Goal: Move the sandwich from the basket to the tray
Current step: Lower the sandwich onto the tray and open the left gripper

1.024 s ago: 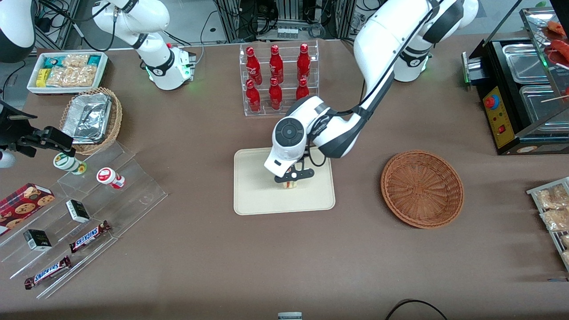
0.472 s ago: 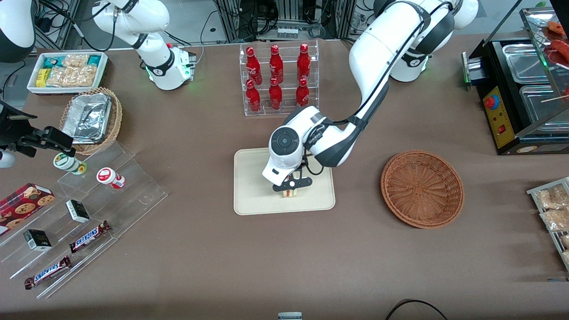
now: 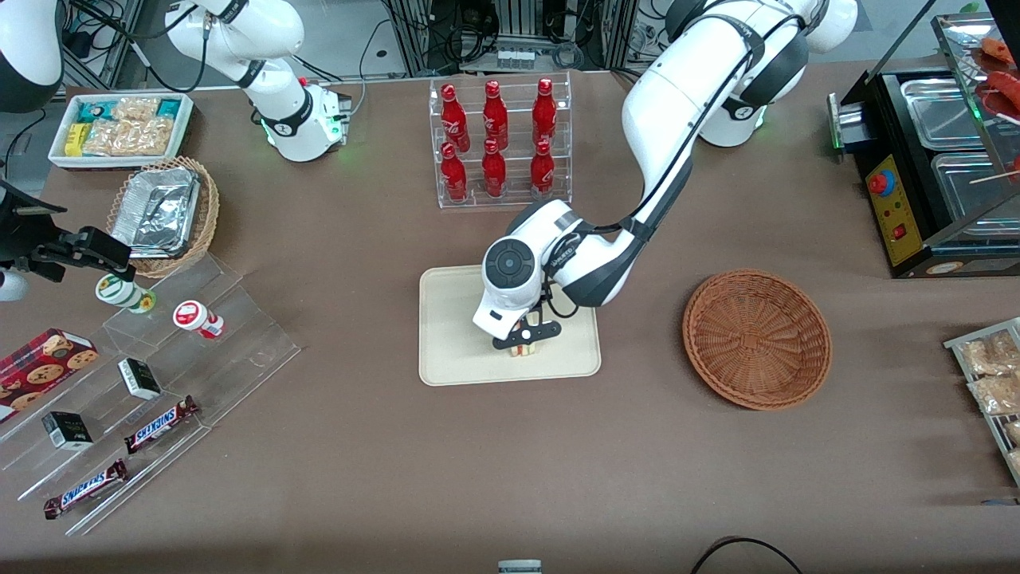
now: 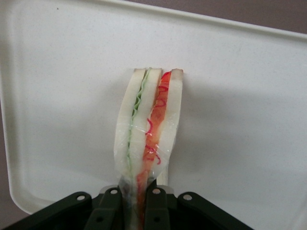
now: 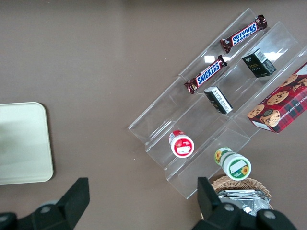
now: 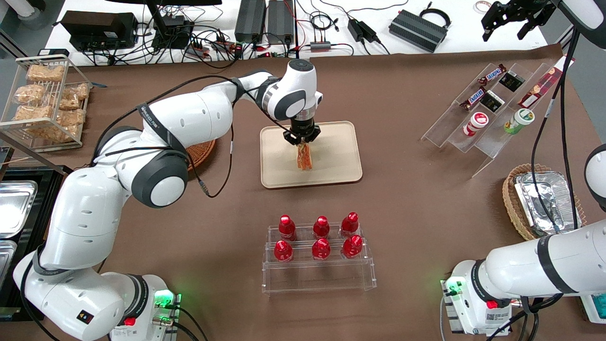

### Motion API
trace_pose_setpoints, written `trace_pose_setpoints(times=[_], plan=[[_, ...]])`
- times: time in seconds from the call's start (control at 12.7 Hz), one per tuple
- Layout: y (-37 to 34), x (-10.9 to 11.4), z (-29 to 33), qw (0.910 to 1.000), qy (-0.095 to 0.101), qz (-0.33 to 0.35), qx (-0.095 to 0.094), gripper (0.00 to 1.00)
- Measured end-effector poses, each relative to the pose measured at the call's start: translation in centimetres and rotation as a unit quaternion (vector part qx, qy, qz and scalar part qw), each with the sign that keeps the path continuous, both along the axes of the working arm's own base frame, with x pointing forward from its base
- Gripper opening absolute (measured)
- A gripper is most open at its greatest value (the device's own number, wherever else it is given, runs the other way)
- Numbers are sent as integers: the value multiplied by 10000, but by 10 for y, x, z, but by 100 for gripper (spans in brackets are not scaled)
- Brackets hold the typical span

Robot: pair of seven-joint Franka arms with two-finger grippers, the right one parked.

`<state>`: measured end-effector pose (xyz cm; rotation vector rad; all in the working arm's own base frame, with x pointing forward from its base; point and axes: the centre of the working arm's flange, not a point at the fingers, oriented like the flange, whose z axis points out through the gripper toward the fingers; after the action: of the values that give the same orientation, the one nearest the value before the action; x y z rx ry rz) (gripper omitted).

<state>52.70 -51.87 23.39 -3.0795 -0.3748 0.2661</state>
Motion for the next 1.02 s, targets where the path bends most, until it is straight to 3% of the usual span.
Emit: trace_pose_setpoints(times=[0.08, 0.16, 0.71, 1.02], plan=[[0, 0, -1, 10000, 2, 24, 2, 15], [-1, 0, -2, 10000, 5, 35, 4, 22], [-2, 10, 41, 9999, -125, 76, -68, 99], [7, 8, 120, 9996, -262, 60, -31, 100]])
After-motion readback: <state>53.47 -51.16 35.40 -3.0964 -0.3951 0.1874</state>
